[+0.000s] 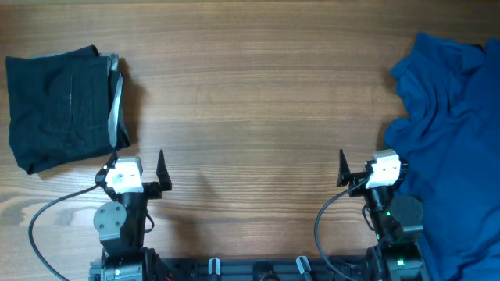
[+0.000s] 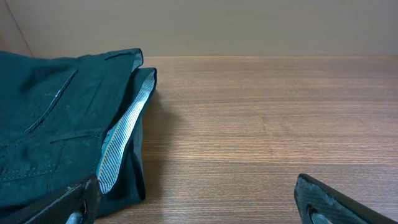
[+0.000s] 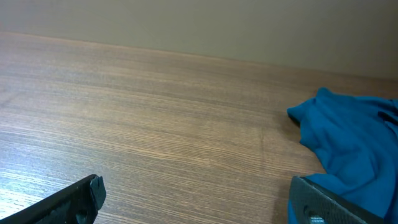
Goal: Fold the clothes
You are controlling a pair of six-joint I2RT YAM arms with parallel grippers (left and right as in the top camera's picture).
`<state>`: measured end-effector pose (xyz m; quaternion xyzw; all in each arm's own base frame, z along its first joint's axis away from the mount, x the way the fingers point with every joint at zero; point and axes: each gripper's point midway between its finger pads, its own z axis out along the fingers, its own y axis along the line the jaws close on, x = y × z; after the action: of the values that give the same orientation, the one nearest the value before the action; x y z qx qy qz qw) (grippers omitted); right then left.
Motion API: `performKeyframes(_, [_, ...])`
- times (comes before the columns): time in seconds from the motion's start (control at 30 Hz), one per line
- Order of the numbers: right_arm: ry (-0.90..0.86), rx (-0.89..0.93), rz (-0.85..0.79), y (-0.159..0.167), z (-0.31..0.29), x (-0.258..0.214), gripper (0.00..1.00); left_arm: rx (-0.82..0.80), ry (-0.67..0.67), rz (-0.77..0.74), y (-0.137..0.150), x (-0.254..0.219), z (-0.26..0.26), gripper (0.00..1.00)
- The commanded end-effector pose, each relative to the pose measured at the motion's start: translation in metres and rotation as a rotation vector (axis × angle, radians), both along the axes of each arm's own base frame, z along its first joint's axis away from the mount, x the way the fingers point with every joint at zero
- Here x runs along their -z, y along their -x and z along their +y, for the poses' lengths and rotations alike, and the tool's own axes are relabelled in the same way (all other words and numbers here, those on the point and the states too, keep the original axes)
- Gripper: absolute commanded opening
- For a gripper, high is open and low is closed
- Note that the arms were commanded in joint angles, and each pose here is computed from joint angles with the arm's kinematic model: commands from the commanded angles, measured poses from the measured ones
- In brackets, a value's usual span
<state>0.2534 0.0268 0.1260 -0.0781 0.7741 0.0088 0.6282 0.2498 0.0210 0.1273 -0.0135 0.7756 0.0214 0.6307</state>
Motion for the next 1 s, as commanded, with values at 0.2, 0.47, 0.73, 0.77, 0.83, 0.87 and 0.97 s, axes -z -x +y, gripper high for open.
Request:
performKeyframes(0.2, [-0.006,-0.004,-0.218,0.008,-0.001,-0.05,1.0,-0.006,-0.021,0.016,0.001,0.004,0.001,1.0])
performKeyframes(0.47, [-0.129,0.075,-0.205,0.007,-0.018,-0.05,1.0,-0.006,-0.021,0.016,0.001,0.004,0.001,1.0])
performKeyframes(0.73, [-0.13,0.075,-0.204,0.007,-0.018,-0.049,1.0,-0.006,-0.021,0.016,0.001,0.004,0.001,1.0])
performKeyframes(0.77, [-0.13,0.075,-0.204,0.007,-0.018,-0.049,1.0,-0.006,-0.021,0.016,0.001,0.004,0.001,1.0])
performKeyframes(0.83, [-0.13,0.075,-0.204,0.007,-0.018,-0.049,1.0,-0.006,-0.021,0.016,0.001,0.004,0.001,1.0])
performKeyframes(0.87, [-0.13,0.075,-0.204,0.007,-0.018,-0.049,1.0,-0.006,-0.021,0.016,0.001,0.004,0.001,1.0])
performKeyframes(0.97, [-0.13,0.075,-0.204,0.007,-0.018,-0.049,1.0,-0.006,-0.021,0.016,0.001,0.004,0.001,1.0])
